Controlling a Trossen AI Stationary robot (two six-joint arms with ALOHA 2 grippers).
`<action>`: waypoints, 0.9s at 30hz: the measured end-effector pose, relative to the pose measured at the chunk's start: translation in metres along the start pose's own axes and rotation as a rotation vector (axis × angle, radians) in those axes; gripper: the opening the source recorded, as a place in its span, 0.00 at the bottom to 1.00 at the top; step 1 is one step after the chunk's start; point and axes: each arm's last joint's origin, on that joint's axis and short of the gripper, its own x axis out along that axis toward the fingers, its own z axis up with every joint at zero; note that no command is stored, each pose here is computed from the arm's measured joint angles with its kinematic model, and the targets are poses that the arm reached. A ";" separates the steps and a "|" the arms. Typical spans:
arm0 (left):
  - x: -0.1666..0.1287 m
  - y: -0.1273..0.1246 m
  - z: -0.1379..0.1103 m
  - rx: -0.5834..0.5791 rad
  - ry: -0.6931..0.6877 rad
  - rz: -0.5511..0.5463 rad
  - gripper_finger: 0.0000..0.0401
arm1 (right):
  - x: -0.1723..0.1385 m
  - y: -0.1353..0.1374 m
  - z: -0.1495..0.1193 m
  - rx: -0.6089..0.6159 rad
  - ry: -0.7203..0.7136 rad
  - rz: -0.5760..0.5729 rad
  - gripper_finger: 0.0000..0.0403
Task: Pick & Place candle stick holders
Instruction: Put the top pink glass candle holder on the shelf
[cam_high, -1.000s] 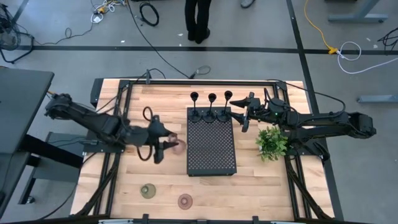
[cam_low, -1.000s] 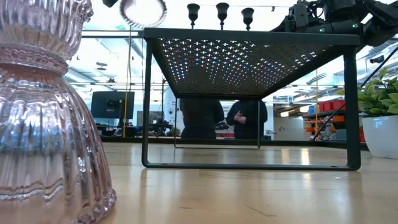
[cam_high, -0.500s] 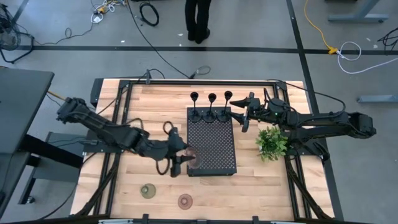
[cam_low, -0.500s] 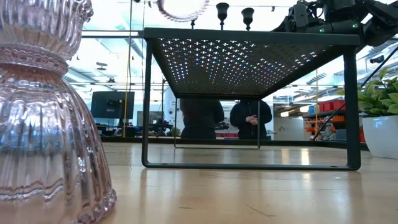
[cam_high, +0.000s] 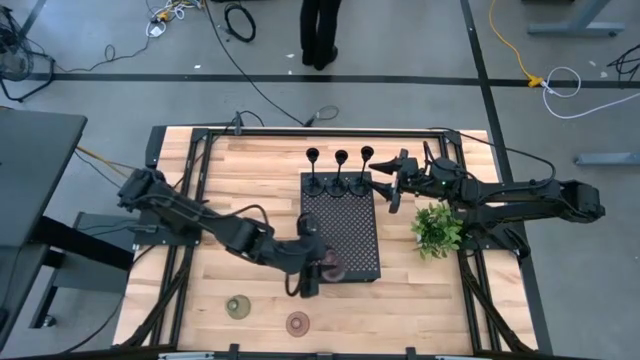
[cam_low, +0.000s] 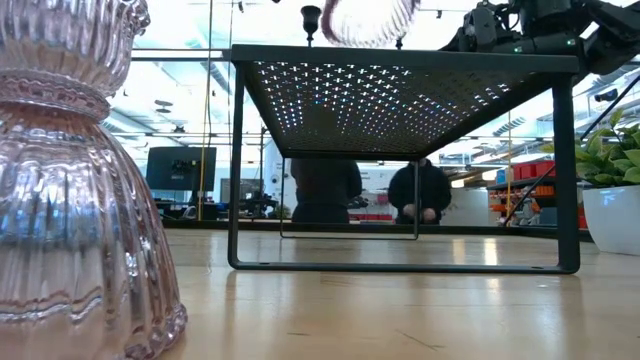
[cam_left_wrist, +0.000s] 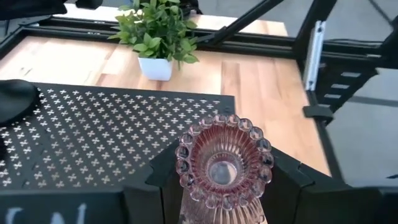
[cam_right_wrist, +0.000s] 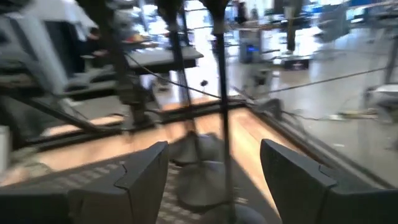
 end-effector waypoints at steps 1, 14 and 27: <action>0.002 0.001 0.001 0.003 0.006 0.006 0.41 | 0.000 0.001 0.000 0.014 -0.002 0.028 0.64; 0.009 0.024 0.014 0.024 -0.004 0.102 0.41 | -0.006 0.049 0.001 0.085 0.014 0.490 0.64; 0.011 0.027 0.020 0.046 -0.044 0.102 0.41 | 0.000 0.097 -0.019 0.099 -0.010 0.337 0.64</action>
